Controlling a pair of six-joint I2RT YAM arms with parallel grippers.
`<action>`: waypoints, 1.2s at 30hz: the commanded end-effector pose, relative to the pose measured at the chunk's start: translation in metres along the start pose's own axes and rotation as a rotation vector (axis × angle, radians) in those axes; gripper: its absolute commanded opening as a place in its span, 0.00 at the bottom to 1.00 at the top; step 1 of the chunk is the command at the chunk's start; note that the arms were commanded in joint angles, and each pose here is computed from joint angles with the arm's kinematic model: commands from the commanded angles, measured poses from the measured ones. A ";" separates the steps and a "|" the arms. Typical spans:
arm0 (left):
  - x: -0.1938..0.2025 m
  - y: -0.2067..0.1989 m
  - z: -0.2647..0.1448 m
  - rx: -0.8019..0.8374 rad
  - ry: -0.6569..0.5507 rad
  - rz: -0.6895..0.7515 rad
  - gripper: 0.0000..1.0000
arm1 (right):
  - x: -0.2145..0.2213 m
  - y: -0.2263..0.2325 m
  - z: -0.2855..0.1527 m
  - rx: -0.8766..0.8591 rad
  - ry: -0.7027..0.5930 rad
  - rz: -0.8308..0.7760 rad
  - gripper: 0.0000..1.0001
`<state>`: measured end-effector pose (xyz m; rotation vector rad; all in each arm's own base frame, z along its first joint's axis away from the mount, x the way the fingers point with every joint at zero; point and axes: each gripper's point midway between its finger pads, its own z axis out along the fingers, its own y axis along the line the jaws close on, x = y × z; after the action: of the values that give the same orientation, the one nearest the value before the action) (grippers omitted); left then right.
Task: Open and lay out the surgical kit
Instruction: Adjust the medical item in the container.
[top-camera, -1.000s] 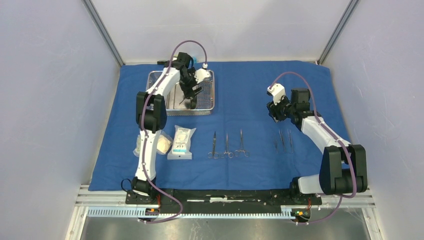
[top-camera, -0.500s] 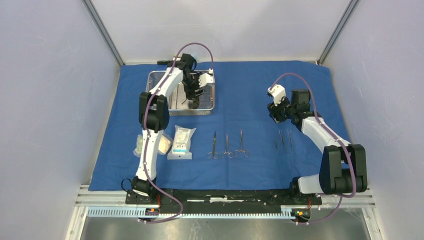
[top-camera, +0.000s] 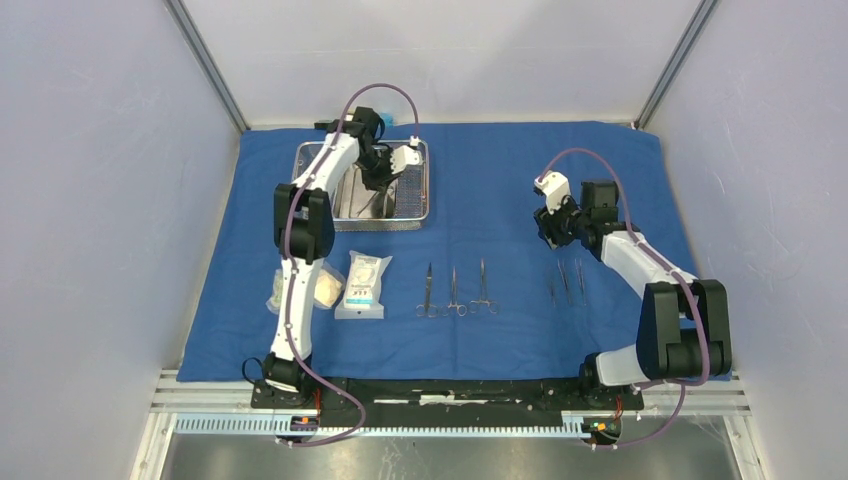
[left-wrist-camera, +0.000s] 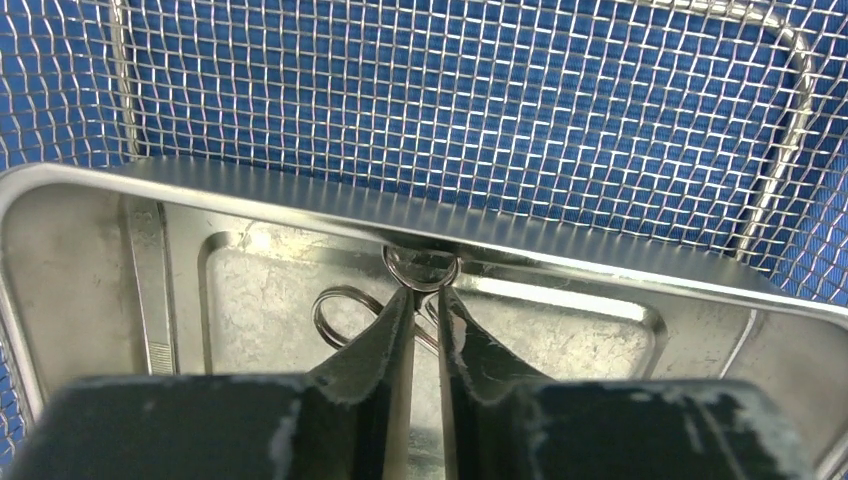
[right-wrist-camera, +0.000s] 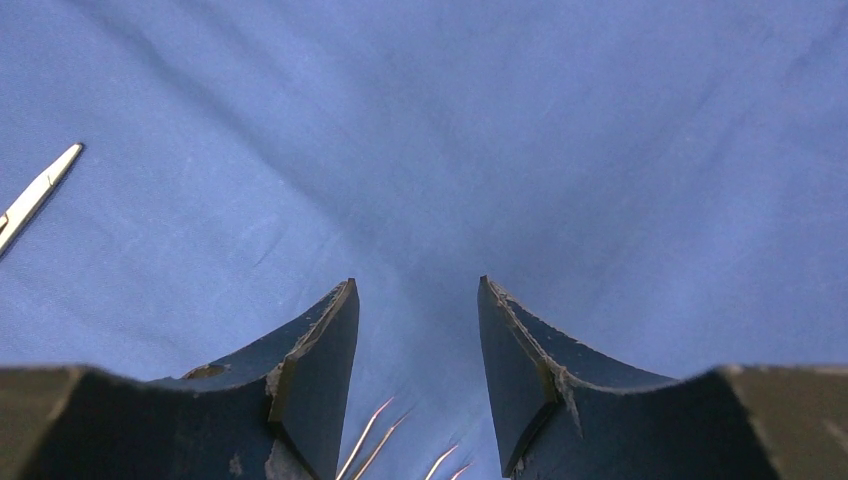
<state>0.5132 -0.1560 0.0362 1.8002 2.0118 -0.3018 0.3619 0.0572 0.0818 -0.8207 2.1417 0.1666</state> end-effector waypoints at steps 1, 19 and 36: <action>0.000 -0.007 -0.013 0.026 -0.021 -0.017 0.18 | -0.003 -0.007 0.001 0.007 -0.002 -0.008 0.54; 0.016 0.015 -0.042 -0.081 -0.035 -0.108 0.02 | -0.001 -0.017 -0.001 0.023 0.007 0.012 0.53; 0.052 0.074 -0.068 -0.393 -0.044 -0.579 0.41 | -0.004 -0.016 0.003 -0.025 0.024 -0.008 0.51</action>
<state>0.5562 -0.0722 0.0456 1.2296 2.3088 -0.0993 0.3638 0.0451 0.0713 -0.8294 2.2063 0.1709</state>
